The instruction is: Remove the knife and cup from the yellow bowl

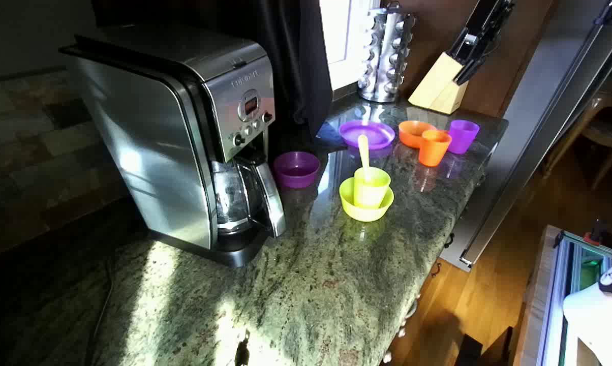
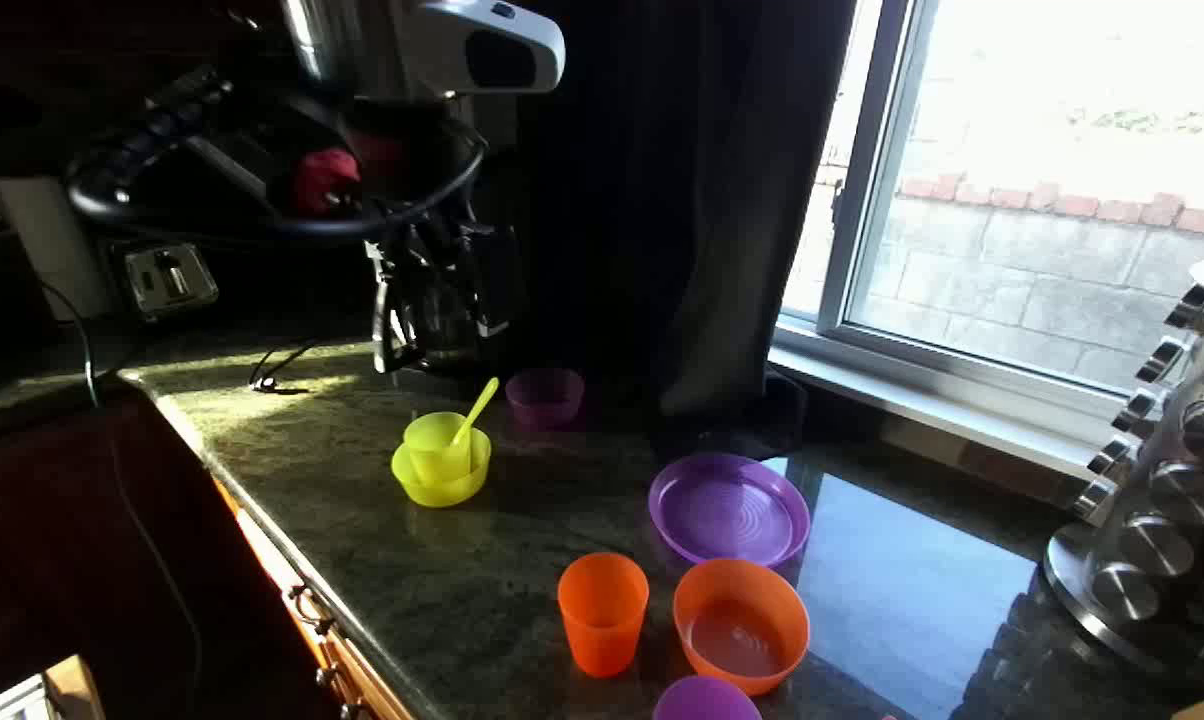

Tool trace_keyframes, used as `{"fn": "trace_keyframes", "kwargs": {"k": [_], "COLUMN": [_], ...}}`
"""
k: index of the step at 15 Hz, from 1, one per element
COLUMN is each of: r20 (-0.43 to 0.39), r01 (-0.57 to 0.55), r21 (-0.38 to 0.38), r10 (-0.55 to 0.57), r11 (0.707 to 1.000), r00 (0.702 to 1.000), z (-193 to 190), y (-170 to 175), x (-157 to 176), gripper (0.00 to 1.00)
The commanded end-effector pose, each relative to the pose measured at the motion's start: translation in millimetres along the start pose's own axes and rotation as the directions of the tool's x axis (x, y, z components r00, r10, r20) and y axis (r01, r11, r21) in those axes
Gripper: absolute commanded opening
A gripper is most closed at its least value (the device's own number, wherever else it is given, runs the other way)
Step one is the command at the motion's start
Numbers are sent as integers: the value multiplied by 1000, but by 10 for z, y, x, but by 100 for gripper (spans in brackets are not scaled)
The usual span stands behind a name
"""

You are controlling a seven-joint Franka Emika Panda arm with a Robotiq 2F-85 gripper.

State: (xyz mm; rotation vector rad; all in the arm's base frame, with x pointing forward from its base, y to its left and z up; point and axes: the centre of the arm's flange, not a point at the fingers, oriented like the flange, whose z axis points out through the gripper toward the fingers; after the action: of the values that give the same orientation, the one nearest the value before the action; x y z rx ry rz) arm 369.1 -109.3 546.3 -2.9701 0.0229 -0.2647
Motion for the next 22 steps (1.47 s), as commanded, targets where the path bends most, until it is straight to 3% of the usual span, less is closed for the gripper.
{"fn": "trace_keyframes", "kwargs": {"k": [1, 6, 10, 12, 14, 16, 22], "r20": [0, 0, 99, 107, 45, -2, -168], "r01": [0, 0, 59, 61, -10, -57, -213], "r21": [0, 0, -4, -30, -65, -41, -49], "r10": [0, 0, -59, -57, 13, 57, 203], "r11": [1000, 1000, 998, 998, 998, 997, 976], "r00": [1000, 1000, 993, 993, 999, 998, 965], "z": [0, 0, 472, 676, 862, 1071, 1633], "y": [0, 0, -527, -758, -924, -1079, -1204], "x": [0, 0, 109, 153, 251, 336, 508], "gripper": [100, 100, 100, 100, 100, 100, 100]}}
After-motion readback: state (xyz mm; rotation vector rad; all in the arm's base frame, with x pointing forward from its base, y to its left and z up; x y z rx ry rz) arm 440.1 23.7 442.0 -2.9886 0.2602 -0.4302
